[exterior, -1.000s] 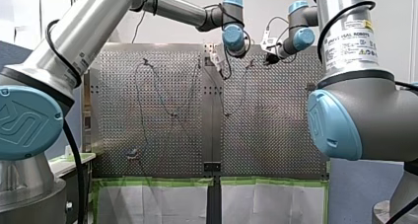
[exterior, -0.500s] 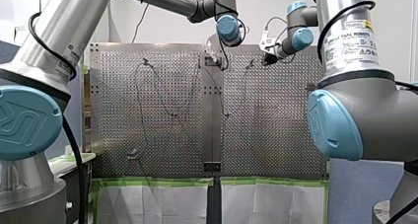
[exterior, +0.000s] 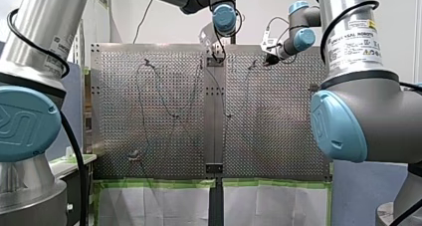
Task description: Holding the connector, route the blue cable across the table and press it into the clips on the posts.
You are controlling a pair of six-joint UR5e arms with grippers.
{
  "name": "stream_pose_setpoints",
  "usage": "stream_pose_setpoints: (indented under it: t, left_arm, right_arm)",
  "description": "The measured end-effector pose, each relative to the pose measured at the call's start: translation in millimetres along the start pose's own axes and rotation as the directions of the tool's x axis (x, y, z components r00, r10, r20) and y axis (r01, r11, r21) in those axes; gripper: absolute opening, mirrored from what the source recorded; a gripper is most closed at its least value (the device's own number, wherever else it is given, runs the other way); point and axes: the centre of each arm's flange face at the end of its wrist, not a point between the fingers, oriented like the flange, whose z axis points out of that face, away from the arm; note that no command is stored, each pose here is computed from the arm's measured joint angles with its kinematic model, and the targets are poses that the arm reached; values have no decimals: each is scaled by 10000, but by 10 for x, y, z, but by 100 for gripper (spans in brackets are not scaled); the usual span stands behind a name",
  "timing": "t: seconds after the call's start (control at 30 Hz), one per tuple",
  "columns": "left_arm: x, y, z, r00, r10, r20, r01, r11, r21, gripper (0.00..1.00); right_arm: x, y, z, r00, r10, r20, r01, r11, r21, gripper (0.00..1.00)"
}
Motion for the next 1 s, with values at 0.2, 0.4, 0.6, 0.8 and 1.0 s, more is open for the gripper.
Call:
stream_pose_setpoints:
  t: [0.2,0.4,0.6,0.8,1.0]
  left_arm:
    - [-176,-47,-247,9989,-154,438,160,9998,-130,100]
    - [-254,63,-351,9956,-365,862,401,9984,-401,100]
    - [161,197,-406,9981,315,532,-290,9985,-468,100]
    - [678,343,-502,9965,841,13,-840,9961,-275,100]
    - [1211,434,-799,9966,637,-516,-652,9975,-267,100]
  right_arm:
    - [-8,-28,4,10000,-17,17,17,10000,48,0]
    - [-12,-50,5,10000,-21,28,21,10000,84,0]
    - [-15,-56,6,10000,-9,41,9,10000,92,0]
    - [-16,-64,7,10000,-23,42,22,10000,97,0]
    - [-18,-68,7,10000,-35,43,35,9999,101,0]
